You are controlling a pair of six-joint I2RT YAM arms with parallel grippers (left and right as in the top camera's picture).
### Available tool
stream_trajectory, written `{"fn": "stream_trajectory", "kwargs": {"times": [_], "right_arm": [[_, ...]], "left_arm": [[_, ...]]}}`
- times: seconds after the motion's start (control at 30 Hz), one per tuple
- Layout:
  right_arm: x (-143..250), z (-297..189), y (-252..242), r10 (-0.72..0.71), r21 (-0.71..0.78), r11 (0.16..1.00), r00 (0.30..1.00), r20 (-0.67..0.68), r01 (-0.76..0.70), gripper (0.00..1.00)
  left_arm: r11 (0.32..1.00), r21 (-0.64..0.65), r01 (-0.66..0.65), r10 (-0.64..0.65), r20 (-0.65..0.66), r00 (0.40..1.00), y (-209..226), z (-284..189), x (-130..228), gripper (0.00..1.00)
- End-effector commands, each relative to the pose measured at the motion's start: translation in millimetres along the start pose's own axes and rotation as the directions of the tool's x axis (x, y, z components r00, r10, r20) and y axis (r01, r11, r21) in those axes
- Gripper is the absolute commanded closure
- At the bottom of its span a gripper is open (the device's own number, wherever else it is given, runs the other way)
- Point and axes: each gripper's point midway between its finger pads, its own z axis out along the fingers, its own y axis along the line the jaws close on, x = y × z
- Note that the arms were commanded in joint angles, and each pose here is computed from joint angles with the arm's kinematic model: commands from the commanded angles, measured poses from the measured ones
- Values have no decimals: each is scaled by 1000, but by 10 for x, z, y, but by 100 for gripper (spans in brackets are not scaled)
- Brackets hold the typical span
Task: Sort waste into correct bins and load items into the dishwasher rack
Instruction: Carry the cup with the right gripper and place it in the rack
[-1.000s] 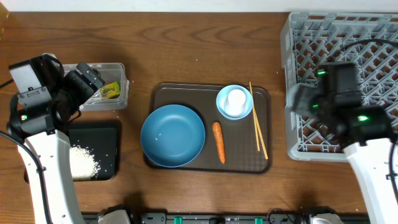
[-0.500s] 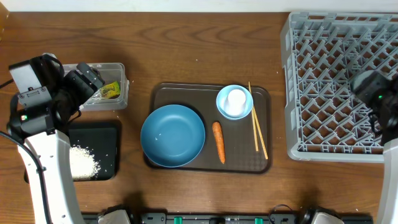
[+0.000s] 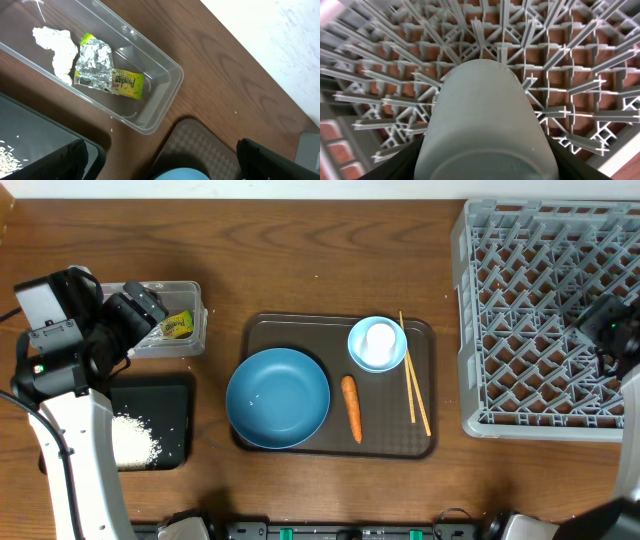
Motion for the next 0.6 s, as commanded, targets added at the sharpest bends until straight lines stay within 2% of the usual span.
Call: {"fn": "stream_trajectory", "kwargs": {"times": [0.0, 0.07, 0.2, 0.3, 0.37, 0.57], "right_arm": [[-49, 93, -53, -12, 29, 1000, 1000, -4, 12, 39], [-24, 156, -52, -13, 31, 999, 1000, -18, 13, 29], [-11, 183, -47, -13, 29, 999, 1000, -26, 14, 27], [-34, 161, -39, -13, 26, 1000, 1000, -19, 13, 18], [-37, 144, -22, -13, 17, 1000, 1000, -22, 13, 15], [-101, -79, 194, -14, -99, 995, 999, -34, 11, 9]], "left_arm": [[1000, 1, -3, 3, -8, 1000, 15, 18, 11, 2], [1000, 1, -3, 3, -8, 1000, 15, 18, 11, 2], [1000, 1, -3, 3, -8, 1000, 15, 18, 11, 2], [1000, 1, -3, 3, -8, 1000, 15, 18, 11, 2], [1000, 1, -3, 3, -8, 1000, 15, 18, 11, 2], [1000, 1, -3, 3, -8, 1000, 15, 18, 11, 2]]}}
